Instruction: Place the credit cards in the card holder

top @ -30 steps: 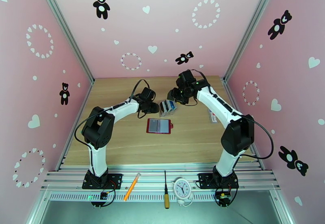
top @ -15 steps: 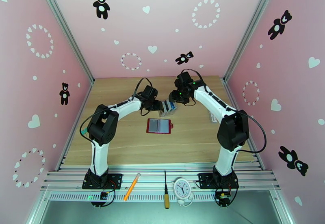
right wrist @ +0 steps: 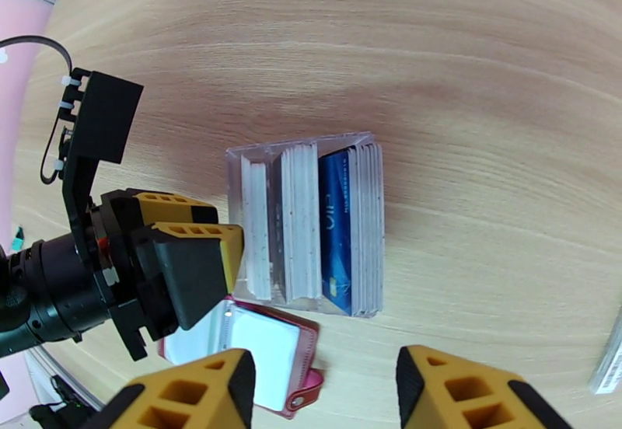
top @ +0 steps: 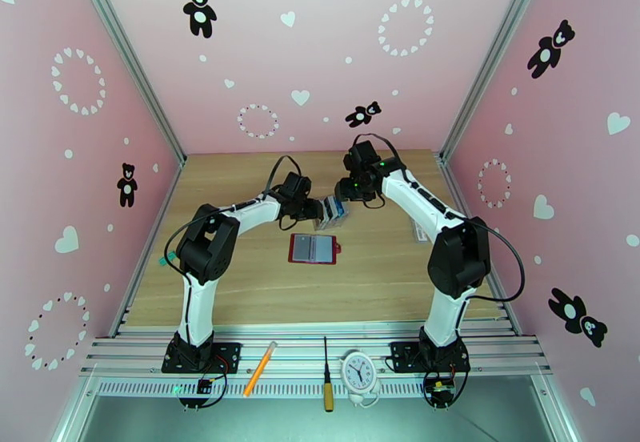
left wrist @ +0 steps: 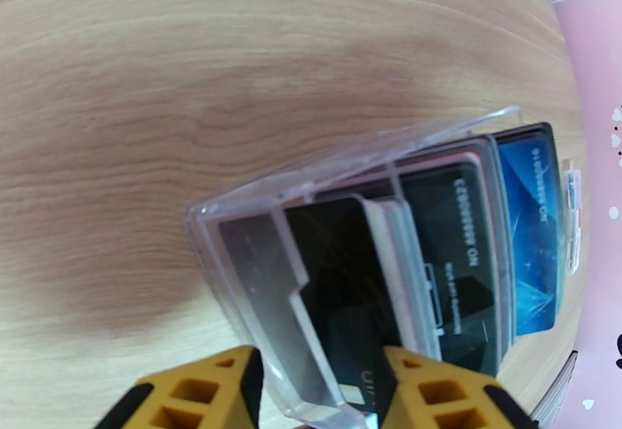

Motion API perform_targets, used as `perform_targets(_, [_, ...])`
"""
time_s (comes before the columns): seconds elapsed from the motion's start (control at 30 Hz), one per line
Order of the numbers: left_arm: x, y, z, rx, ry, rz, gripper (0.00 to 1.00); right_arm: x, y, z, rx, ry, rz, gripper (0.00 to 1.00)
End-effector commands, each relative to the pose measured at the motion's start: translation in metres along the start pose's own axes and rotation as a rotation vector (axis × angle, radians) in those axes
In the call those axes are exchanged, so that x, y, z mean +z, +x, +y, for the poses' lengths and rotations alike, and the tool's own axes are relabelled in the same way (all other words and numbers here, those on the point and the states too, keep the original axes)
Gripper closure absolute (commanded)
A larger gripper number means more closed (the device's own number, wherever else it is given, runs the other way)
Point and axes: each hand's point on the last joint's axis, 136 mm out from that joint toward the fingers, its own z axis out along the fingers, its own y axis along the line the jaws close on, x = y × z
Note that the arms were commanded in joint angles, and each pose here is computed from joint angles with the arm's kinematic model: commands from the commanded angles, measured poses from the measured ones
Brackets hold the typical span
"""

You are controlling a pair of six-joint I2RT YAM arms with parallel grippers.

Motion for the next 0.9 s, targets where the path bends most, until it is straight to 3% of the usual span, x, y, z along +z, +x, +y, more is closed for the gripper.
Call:
perform_targets(0.0, [0.002,0.003,-0.004,-0.002,0.042,-0.001,0.55,0.001,-0.001,-0.007,-0.04,0.033,-0.003,0.46])
perform_targets(0.23, [0.009,0.009,0.003,-0.001,0.044,0.001,0.56,0.007,0.0,-0.008,-0.057,0.039,0.013,0.46])
perform_targets(0.47, [0.005,0.011,0.012,0.014,0.007,-0.004,0.64,0.018,0.003,-0.008,-0.073,0.037,0.045,0.47])
perform_targets(0.87, [0.007,0.011,0.036,-0.032,-0.029,0.004,0.62,0.042,0.004,-0.016,-0.096,0.082,0.102,0.5])
